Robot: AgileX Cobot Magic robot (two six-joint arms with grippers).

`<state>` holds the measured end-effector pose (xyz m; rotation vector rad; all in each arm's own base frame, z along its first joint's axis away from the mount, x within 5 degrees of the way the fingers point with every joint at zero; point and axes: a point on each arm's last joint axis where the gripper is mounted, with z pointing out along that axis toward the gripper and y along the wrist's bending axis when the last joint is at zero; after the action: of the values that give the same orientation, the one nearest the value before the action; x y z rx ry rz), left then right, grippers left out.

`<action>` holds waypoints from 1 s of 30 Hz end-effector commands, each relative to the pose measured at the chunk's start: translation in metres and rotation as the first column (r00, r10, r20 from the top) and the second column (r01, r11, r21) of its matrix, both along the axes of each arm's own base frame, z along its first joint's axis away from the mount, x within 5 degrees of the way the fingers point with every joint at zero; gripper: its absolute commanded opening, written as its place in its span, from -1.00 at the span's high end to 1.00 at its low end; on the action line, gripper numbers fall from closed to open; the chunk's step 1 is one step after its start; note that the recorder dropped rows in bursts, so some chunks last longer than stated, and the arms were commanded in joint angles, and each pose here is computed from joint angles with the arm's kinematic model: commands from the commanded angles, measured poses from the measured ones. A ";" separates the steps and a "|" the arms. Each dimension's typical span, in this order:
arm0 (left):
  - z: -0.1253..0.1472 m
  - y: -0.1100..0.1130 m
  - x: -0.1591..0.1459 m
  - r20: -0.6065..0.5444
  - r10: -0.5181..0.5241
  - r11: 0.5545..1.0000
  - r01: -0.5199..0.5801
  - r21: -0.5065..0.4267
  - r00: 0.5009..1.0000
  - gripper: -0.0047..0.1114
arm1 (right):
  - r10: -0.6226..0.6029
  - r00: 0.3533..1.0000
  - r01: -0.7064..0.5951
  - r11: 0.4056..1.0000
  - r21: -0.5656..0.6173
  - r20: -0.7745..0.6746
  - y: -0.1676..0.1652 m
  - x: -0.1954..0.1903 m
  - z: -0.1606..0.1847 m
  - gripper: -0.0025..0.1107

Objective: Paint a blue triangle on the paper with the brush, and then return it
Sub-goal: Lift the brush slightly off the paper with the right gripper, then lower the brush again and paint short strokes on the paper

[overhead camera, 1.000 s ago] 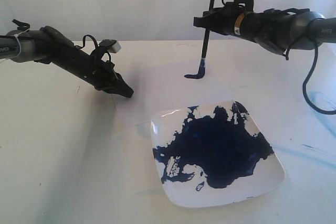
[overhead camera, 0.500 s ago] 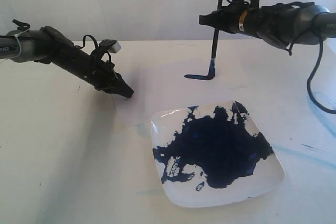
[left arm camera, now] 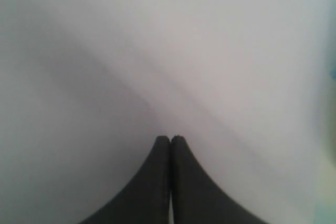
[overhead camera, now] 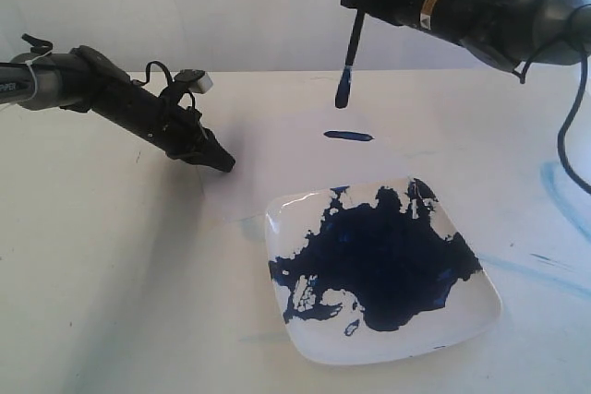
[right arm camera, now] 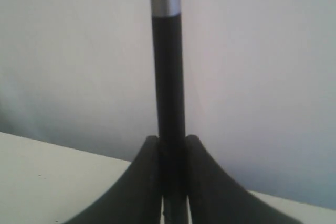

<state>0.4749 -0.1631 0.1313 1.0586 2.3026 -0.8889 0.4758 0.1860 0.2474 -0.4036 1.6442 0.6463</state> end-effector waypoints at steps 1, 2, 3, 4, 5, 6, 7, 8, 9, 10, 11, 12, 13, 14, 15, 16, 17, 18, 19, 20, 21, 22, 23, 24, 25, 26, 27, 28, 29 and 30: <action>0.000 -0.001 -0.003 -0.019 -0.015 1.000 0.015 -0.004 1.000 0.92 | 0.060 0.998 -0.060 0.998 0.019 -0.001 0.010 -0.003 -0.011 0.96; 0.000 -0.001 -0.003 -0.019 -0.015 1.000 0.015 -0.004 1.000 0.92 | 0.062 0.998 -0.062 0.998 0.017 -0.009 0.012 -0.003 -0.015 0.96; 0.000 -0.001 -0.003 -0.019 -0.015 1.000 0.015 -0.004 1.000 0.92 | 0.066 0.998 -0.065 0.998 0.016 -0.016 0.013 -0.002 -0.020 0.96; 0.000 -0.001 -0.003 -0.019 -0.015 1.000 0.015 -0.004 1.000 0.92 | 0.071 0.997 -0.070 0.997 0.019 -0.016 0.014 -0.002 -0.022 0.96; 0.000 -0.001 -0.003 -0.019 -0.015 1.000 0.015 -0.004 1.000 0.92 | 0.079 0.997 -0.079 0.997 0.023 -0.017 0.014 -0.002 -0.025 0.96; 0.000 -0.001 -0.003 -0.019 -0.015 1.000 0.015 -0.004 1.000 0.92 | 0.088 0.996 -0.088 0.996 0.031 -0.014 0.015 -0.002 -0.026 0.96; 0.000 -0.001 -0.003 -0.020 -0.016 1.000 0.016 -0.005 1.000 0.92 | 0.090 0.996 -0.089 0.995 0.039 -0.012 0.015 -0.002 -0.026 0.96; 0.000 -0.001 -0.003 -0.020 -0.016 1.000 0.016 -0.005 1.000 0.92 | 0.090 0.996 -0.089 0.995 0.044 -0.014 0.016 -0.002 -0.027 0.96; 0.000 -0.001 -0.003 -0.021 -0.018 1.000 0.018 -0.005 1.000 0.92 | 0.087 0.996 -0.086 0.995 0.040 -0.016 0.015 -0.001 -0.028 0.96; 0.000 -0.001 -0.003 -0.021 -0.018 1.000 0.018 -0.005 1.000 0.92 | 0.079 0.997 -0.078 0.996 0.034 -0.025 0.015 -0.001 -0.030 0.96; 0.000 -0.001 -0.003 -0.021 -0.018 1.000 0.018 -0.005 1.000 0.92 | 0.073 0.997 -0.073 0.997 0.029 -0.029 0.014 0.000 -0.031 0.96; 0.000 -0.001 -0.003 -0.021 -0.018 1.000 0.018 -0.005 1.000 0.92 | 0.063 0.997 -0.062 0.998 0.020 -0.042 0.014 0.001 -0.034 0.96; 0.000 -0.001 -0.003 -0.021 -0.018 1.000 0.018 -0.005 1.000 0.92 | 0.063 0.997 -0.062 0.998 0.020 -0.044 0.014 0.001 -0.035 0.96; 0.000 -0.001 -0.003 -0.021 -0.018 1.000 0.018 -0.005 1.000 0.92 | 0.046 0.997 -0.044 0.998 0.039 -0.058 0.013 0.002 -0.037 0.96; 0.000 -0.001 -0.003 -0.021 -0.018 1.000 0.018 -0.005 1.000 0.92 | 0.039 0.997 -0.036 0.998 0.056 -0.062 0.013 0.003 -0.037 0.96; 0.000 -0.001 -0.003 -0.021 -0.018 1.000 0.018 -0.005 1.000 0.92 | 0.031 0.998 -0.026 0.996 0.082 -0.060 0.013 0.004 -0.039 0.96; 0.000 -0.001 -0.003 -0.021 -0.018 1.000 0.018 -0.005 1.000 0.92 | 0.029 0.998 -0.024 0.996 0.081 -0.056 0.013 0.005 -0.039 0.96; 0.000 -0.001 -0.003 -0.021 -0.018 1.000 0.018 -0.005 1.000 0.92 | 0.029 0.998 -0.024 0.997 0.077 -0.060 0.013 0.006 -0.043 0.96; 0.000 -0.001 -0.003 -0.021 -0.018 1.000 0.018 -0.005 1.000 0.92 | 0.027 0.997 -0.023 0.997 0.074 -0.065 0.013 0.007 -0.045 0.96; 0.000 -0.001 -0.003 -0.021 -0.018 1.000 0.018 -0.005 1.000 0.92 | 0.025 0.997 -0.020 0.997 0.071 -0.070 0.013 0.007 -0.046 0.96; 0.000 -0.001 -0.003 -0.021 -0.018 1.000 0.018 -0.005 1.000 0.92 | 0.019 0.997 -0.014 0.998 0.067 -0.075 0.012 0.007 -0.047 0.96; 0.000 -0.001 -0.003 -0.021 -0.018 1.000 0.018 -0.005 1.000 0.92 | 0.016 0.997 -0.011 0.998 0.064 -0.078 0.012 0.007 -0.047 0.96; 0.001 -0.001 -0.003 -0.022 -0.017 1.000 0.017 -0.007 1.000 0.92 | 0.015 0.998 -0.012 0.999 0.050 -0.069 0.012 0.007 -0.047 0.96; 0.001 -0.001 -0.003 -0.022 -0.016 1.000 0.016 -0.008 1.000 0.92 | 0.016 0.998 -0.013 0.999 0.044 -0.064 0.012 0.007 -0.047 0.96; 0.001 -0.001 -0.003 -0.022 -0.016 1.000 0.016 -0.008 1.000 0.92 | 0.014 0.998 -0.012 0.999 0.043 -0.065 0.012 0.007 -0.048 0.96; 0.001 -0.001 -0.003 -0.022 -0.016 1.000 0.016 -0.008 1.000 0.92 | 0.014 0.998 -0.012 0.999 0.038 -0.066 0.012 0.007 -0.048 0.96; 0.001 -0.001 -0.003 -0.022 -0.016 1.000 0.016 -0.008 1.000 0.92 | 0.008 0.997 -0.005 0.999 0.033 -0.072 0.011 0.008 -0.049 0.96; 0.001 -0.001 -0.003 -0.022 -0.016 1.000 0.016 -0.008 1.000 0.92 | 0.005 0.997 -0.003 1.000 0.030 -0.075 0.011 0.008 -0.049 0.96; 0.001 -0.001 -0.003 -0.022 -0.016 1.000 0.016 -0.008 1.000 0.92 | 0.003 0.997 -0.001 1.000 0.026 -0.077 0.011 0.008 -0.049 0.96; 0.001 -0.001 -0.003 -0.022 -0.016 1.000 0.016 -0.008 1.000 0.92 | 0.005 0.997 -0.003 1.000 0.024 -0.076 0.011 0.008 -0.049 0.96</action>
<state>0.4746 -0.1632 0.1313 1.0611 2.3032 -0.8925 0.4825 0.1984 0.1940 -0.3622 1.7160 0.7064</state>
